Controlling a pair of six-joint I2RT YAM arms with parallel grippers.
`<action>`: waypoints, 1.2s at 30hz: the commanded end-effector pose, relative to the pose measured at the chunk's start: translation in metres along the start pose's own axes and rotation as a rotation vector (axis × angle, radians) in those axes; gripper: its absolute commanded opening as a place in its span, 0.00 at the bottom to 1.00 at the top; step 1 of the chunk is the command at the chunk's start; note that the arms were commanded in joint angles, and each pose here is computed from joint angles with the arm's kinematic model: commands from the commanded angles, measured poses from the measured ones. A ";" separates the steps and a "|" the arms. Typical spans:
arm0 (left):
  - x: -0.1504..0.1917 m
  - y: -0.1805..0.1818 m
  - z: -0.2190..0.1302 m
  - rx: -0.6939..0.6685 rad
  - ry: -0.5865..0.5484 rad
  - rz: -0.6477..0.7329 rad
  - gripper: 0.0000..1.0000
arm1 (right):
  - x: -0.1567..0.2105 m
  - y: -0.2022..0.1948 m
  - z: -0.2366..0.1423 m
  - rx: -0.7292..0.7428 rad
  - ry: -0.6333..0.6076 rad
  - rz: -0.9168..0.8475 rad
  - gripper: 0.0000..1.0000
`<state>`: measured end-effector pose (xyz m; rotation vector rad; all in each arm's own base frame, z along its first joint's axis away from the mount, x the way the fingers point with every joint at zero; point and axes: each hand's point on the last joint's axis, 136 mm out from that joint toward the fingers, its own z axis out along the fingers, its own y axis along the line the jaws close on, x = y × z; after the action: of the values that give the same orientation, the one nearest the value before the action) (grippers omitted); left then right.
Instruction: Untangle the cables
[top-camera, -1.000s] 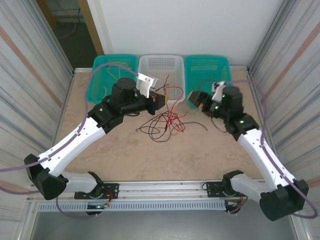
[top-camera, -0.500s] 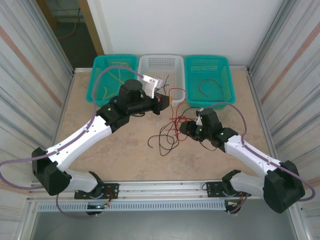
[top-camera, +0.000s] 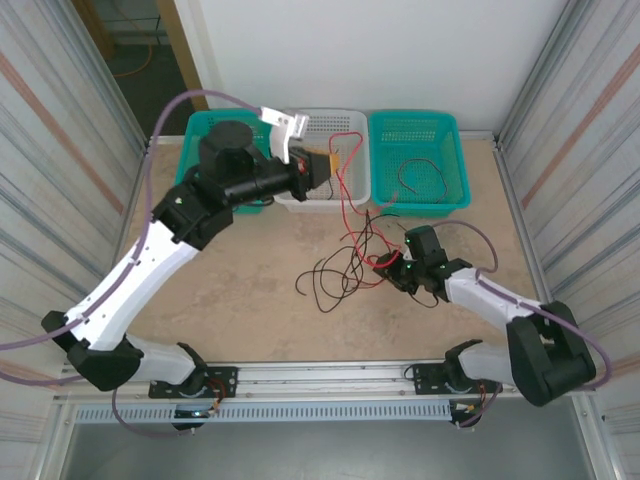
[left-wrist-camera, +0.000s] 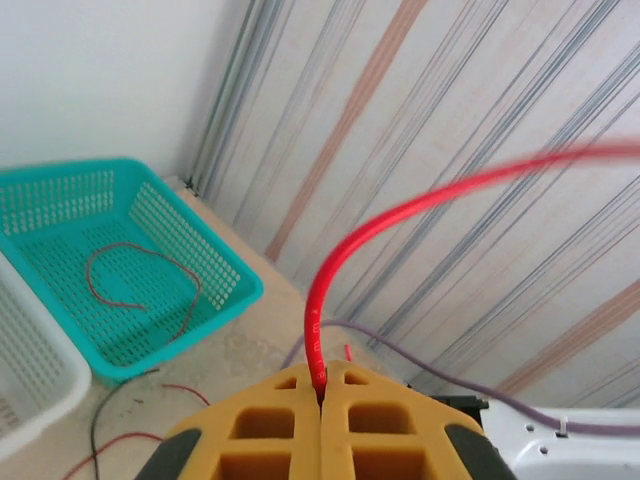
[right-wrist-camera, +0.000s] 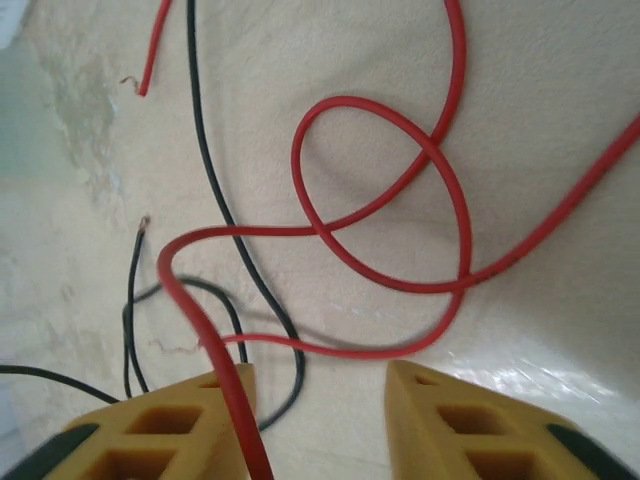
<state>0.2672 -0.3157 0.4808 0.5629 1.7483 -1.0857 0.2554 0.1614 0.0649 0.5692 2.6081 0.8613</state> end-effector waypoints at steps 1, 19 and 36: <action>0.000 0.012 -0.004 -0.091 0.080 0.057 0.00 | -0.003 0.020 -0.032 -0.074 -0.069 -0.077 0.53; -0.003 -0.021 -0.004 0.090 0.072 -0.059 0.00 | -0.013 0.152 -0.105 -0.461 -0.303 -0.446 0.81; -0.059 -0.008 -0.026 0.023 -0.012 -0.051 0.00 | -0.043 0.044 0.003 -0.125 -0.232 -0.094 0.00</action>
<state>0.2689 -0.2901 0.5283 0.5241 1.7709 -1.1225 0.3101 0.1954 0.1324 0.3283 2.2832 0.9381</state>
